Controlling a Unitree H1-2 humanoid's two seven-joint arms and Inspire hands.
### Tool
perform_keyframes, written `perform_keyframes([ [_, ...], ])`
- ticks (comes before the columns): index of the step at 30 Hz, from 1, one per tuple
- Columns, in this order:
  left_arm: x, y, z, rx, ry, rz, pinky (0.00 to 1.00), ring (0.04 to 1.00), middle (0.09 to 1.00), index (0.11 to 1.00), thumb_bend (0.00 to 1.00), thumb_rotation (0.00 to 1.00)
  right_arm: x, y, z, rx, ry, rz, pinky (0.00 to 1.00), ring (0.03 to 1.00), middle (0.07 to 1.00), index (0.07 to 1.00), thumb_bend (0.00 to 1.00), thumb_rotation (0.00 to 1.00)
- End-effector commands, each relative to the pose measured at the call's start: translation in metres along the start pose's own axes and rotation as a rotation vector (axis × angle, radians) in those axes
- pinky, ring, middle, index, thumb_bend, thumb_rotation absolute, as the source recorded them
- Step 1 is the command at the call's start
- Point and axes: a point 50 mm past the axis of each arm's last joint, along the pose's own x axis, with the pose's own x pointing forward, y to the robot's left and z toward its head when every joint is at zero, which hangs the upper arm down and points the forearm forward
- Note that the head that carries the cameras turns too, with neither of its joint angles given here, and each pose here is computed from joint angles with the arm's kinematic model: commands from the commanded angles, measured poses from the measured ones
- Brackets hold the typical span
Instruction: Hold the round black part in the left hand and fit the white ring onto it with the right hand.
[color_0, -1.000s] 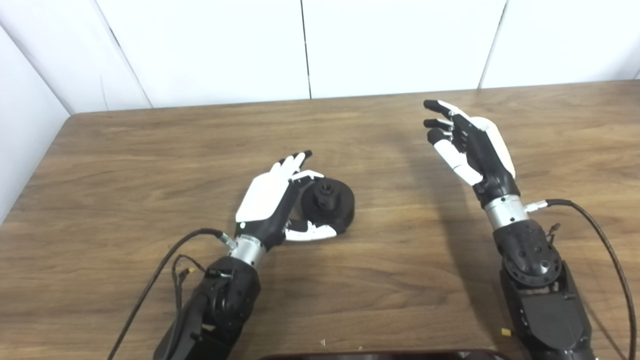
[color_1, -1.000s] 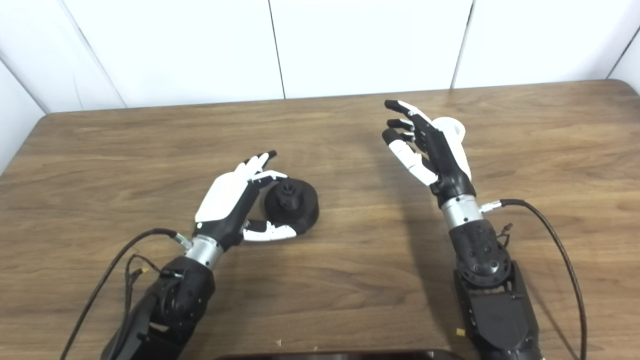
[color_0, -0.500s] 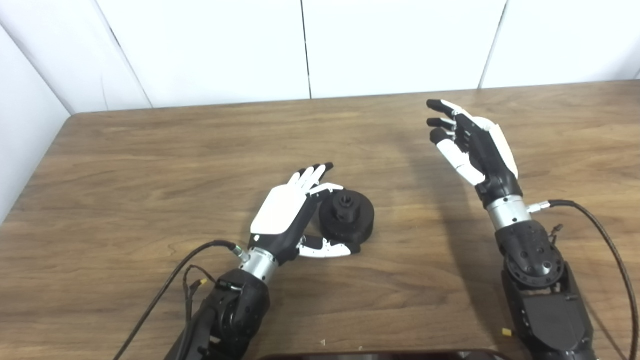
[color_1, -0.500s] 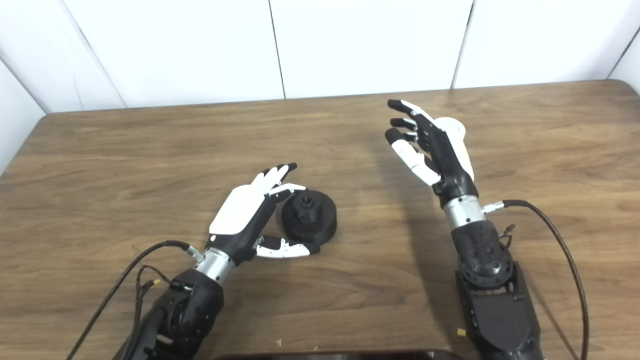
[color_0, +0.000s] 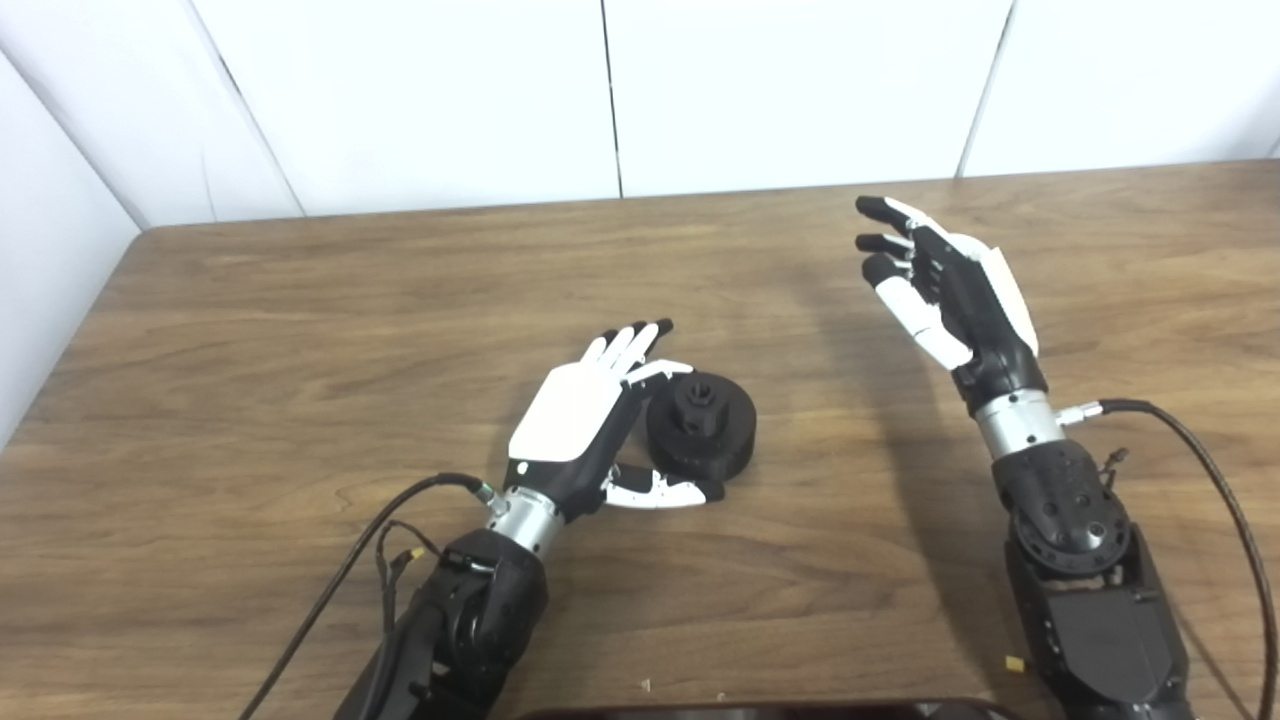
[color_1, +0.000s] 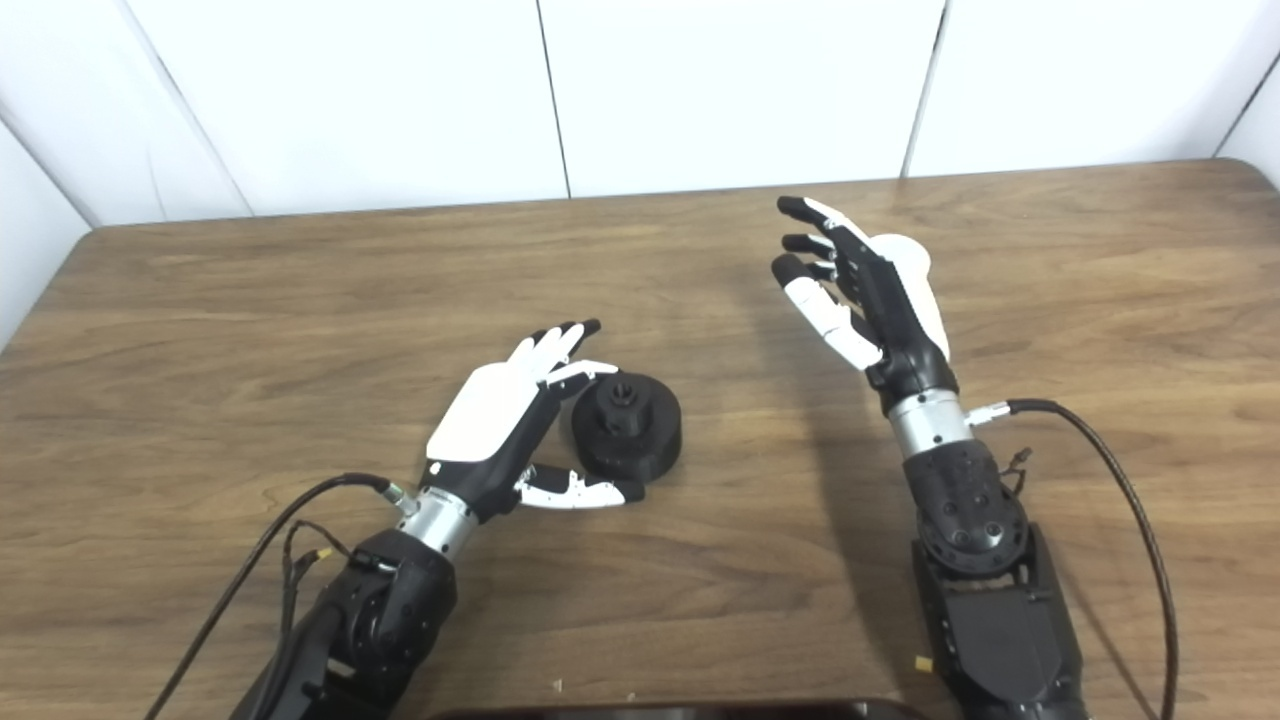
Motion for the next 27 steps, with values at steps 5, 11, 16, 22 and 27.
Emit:
perform_keyframes([
  [5, 0.002, -0.01, -0.016, 0.027, 0.055, 0.001, 1.0, 1.0, 1.0, 0.707, 1.0, 0.42, 0.011, -0.014, 0.018, -0.017, -0.073, -0.028, 0.71, 0.799, 0.878, 0.835, 0.62, 0.78],
  [11, 0.005, -0.009, -0.019, 0.007, 0.07, 0.048, 1.0, 1.0, 1.0, 0.736, 1.0, 0.42, 0.011, -0.015, 0.018, -0.023, -0.071, -0.027, 0.71, 0.795, 0.871, 0.832, 0.62, 0.78],
  [16, 0.007, -0.01, -0.022, 0.0, 0.086, 0.058, 1.0, 1.0, 1.0, 0.795, 1.0, 0.39, 0.012, -0.014, 0.018, -0.01, -0.074, -0.027, 0.7, 0.798, 0.873, 0.827, 0.64, 0.78],
  [22, 0.009, -0.015, -0.024, 0.003, 0.103, 0.051, 1.0, 1.0, 1.0, 0.823, 1.0, 0.4, 0.012, -0.013, 0.019, -0.015, -0.073, -0.026, 0.7, 0.796, 0.875, 0.826, 0.64, 0.79],
  [27, 0.008, -0.017, -0.026, 0.002, 0.105, 0.046, 1.0, 1.0, 1.0, 0.81, 1.0, 0.42, 0.012, -0.013, 0.018, -0.012, -0.071, -0.024, 0.69, 0.795, 0.869, 0.817, 0.63, 0.78],
])
